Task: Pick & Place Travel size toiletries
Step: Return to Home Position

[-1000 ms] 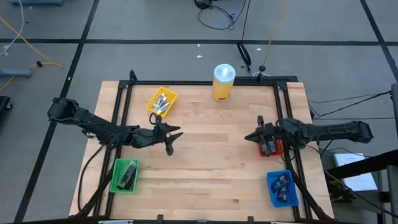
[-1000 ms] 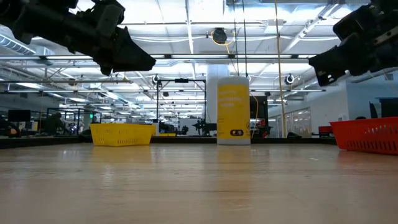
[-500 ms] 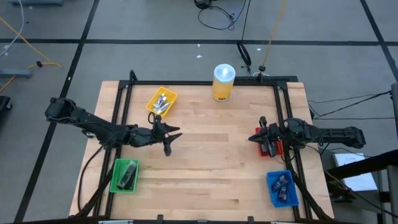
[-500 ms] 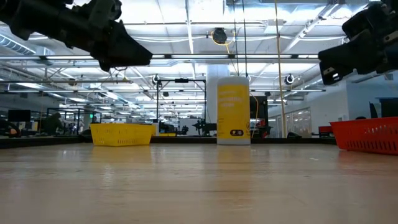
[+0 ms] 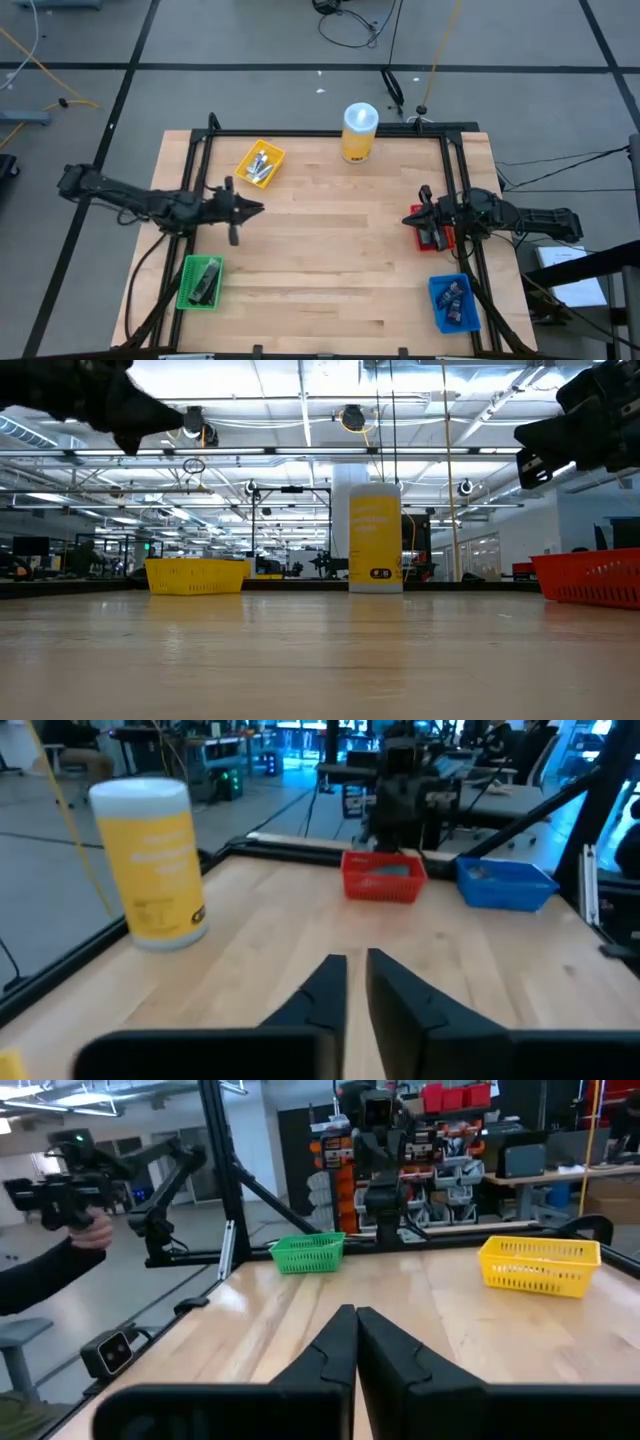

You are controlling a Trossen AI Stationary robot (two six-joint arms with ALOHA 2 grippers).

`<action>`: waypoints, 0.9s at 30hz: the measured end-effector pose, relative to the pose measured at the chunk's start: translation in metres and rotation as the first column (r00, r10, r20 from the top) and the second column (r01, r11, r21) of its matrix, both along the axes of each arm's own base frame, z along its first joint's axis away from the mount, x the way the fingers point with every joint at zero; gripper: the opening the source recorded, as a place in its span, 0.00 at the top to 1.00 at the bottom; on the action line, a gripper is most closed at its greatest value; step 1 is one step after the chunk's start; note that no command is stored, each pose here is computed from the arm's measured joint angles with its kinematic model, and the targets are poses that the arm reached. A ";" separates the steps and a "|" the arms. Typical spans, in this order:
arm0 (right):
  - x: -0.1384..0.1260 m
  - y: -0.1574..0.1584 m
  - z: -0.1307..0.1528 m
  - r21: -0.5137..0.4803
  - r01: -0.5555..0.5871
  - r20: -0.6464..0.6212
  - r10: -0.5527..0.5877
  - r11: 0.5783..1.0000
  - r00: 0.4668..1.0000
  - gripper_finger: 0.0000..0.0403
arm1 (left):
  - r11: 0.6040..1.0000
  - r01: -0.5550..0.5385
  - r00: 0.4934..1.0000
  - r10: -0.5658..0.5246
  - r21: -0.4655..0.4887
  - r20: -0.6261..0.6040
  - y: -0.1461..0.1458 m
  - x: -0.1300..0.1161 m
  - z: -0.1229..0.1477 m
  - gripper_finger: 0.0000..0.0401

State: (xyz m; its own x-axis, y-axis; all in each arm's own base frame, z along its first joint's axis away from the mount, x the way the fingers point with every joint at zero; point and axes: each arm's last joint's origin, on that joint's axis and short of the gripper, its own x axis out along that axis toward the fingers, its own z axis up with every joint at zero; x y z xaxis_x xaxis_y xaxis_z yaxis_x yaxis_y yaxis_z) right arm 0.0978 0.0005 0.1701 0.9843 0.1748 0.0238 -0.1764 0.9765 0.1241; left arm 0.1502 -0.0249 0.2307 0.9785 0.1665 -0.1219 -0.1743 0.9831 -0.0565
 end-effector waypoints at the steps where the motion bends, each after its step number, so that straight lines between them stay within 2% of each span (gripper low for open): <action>1: 0.000 0.000 0.001 0.004 -0.001 0.006 0.001 1.000 1.000 1.00 | 1.000 0.001 1.000 -0.001 -0.003 0.001 0.002 -0.006 -0.003 0.91; 5: 0.000 0.002 0.001 0.005 -0.063 0.006 0.063 0.998 0.998 1.00 | 1.000 -0.008 0.999 0.009 -0.014 0.037 0.009 -0.026 -0.012 0.99; 13: 0.000 0.002 0.001 0.004 -0.080 0.006 0.080 0.997 0.997 1.00 | 1.000 -0.004 0.997 0.006 -0.025 0.083 0.014 -0.052 -0.029 0.98; 18: 0.000 0.002 0.001 0.012 -0.079 0.004 0.079 0.997 0.997 1.00 | 0.998 0.058 0.992 -0.056 -0.013 0.115 0.015 -0.065 -0.029 0.99; 27: 0.000 0.002 0.001 0.011 -0.077 0.011 0.077 0.997 0.997 1.00 | 0.995 0.093 0.993 -0.095 0.018 0.069 0.014 -0.067 -0.032 0.98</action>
State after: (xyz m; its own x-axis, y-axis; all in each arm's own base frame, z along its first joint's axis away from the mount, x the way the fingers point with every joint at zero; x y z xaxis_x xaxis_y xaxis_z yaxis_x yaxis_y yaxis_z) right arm 0.0974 0.0027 0.1714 0.9676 0.2499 0.0365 -0.2526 0.9584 0.1330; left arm 0.0831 -0.0114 0.1982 0.9959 0.0746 -0.0513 -0.0772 0.9957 -0.0510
